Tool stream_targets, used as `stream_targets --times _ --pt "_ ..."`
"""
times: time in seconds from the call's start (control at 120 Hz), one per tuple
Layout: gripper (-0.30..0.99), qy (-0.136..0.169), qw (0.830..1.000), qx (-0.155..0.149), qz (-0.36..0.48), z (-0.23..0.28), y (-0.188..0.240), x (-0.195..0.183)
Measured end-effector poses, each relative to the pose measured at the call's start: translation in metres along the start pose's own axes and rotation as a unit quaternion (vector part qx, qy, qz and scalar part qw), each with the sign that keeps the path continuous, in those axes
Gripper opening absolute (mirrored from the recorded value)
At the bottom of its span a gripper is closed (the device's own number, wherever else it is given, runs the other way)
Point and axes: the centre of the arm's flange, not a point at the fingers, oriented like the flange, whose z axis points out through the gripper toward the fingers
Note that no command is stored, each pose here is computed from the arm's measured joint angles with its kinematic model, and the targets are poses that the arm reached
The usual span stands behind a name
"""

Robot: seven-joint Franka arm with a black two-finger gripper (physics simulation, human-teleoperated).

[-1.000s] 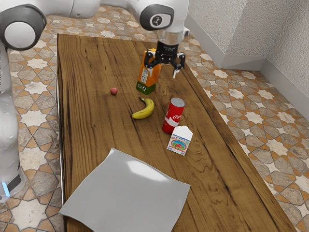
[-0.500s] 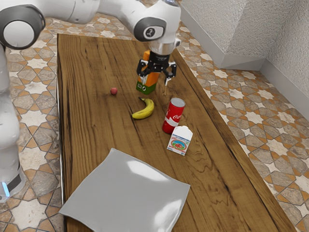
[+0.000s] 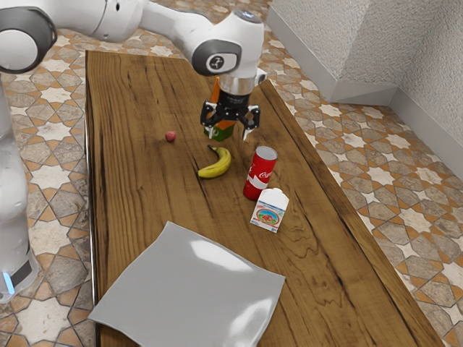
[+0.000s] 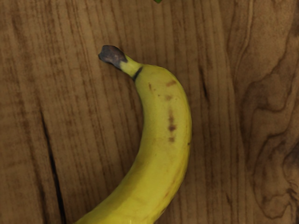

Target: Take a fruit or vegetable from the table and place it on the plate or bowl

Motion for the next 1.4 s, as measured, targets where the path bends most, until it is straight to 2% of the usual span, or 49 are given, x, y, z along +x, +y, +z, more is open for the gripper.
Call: stream_targets --times 0.492,0.675,1.075,1.4 --pt "0.69 -0.010 1.000 0.007 -0.001 0.036 -0.011 -0.005" --pt "0.69 -0.009 1.000 -0.001 -0.005 0.036 -0.017 -0.001" --pt "0.69 -0.006 0.999 -0.009 0.053 0.038 -0.029 0.010" --pt "0.69 -0.018 0.997 -0.007 0.081 0.052 -0.036 0.023"
